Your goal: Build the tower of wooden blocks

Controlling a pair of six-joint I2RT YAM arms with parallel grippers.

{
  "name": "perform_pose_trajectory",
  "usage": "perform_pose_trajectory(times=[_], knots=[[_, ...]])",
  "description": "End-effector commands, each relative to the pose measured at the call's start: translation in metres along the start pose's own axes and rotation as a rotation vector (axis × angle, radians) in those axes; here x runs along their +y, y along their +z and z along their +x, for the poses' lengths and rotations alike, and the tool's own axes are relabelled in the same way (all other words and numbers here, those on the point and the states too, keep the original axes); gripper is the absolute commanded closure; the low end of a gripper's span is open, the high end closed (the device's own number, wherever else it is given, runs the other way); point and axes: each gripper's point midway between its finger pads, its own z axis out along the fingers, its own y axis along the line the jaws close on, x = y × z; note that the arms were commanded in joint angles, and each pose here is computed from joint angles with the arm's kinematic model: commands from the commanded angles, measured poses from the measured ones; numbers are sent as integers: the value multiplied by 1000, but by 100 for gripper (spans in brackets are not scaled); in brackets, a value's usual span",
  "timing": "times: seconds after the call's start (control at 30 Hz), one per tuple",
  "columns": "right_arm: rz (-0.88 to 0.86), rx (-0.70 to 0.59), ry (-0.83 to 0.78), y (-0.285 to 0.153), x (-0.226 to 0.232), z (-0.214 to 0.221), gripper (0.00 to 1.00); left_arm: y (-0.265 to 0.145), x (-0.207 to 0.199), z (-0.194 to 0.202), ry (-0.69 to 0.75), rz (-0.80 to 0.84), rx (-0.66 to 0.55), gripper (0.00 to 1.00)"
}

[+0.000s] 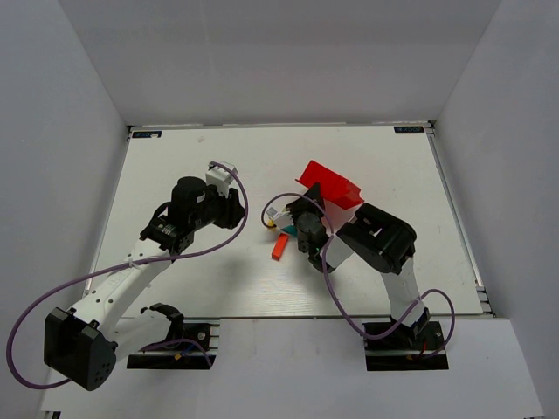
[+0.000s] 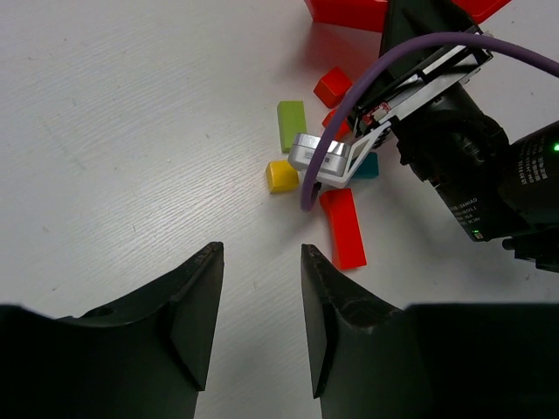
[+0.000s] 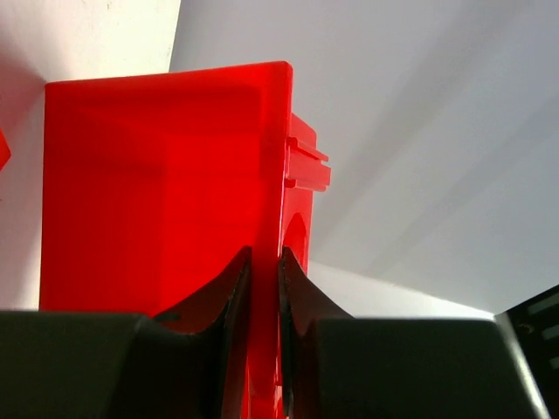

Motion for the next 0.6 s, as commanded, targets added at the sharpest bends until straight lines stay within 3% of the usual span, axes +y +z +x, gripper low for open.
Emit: perform_pose_trajectory(times=[0.0,0.13,0.17,0.2,0.23,0.27,0.3,0.33,0.4,0.43,0.47,0.57], knots=[[386,136,367,-24,-91,53,100,-2,1,0,5,-11,-5,49],[434,169,479,-30,-119,77,100,-2,1,0,5,-11,-5,49],[427,185,527,-29,-118,84,100,-2,1,0,5,-11,-5,49],[347,172,478,-18,-109,79,100,-2,1,0,5,-11,-5,49],[382,167,657,-21,-126,95,100,-2,1,0,5,-11,-5,49],[363,195,701,-17,-124,108,100,-2,1,0,5,-11,-5,49],[215,177,612,-4,-104,96,100,-2,1,0,5,-11,-5,49],[259,159,859,-7,-126,112,100,-2,1,0,5,-11,-5,49],[15,140,804,12,-93,109,100,-2,1,0,5,-11,-5,49],[-79,145,974,9,-75,105,100,0,0,3,3,-1,5,49],[-49,158,1068,19,-100,126,100,0,0,3,3,-1,5,49],[-135,153,1168,28,-85,137,100,0,-2,1,5,9,-3,49]])
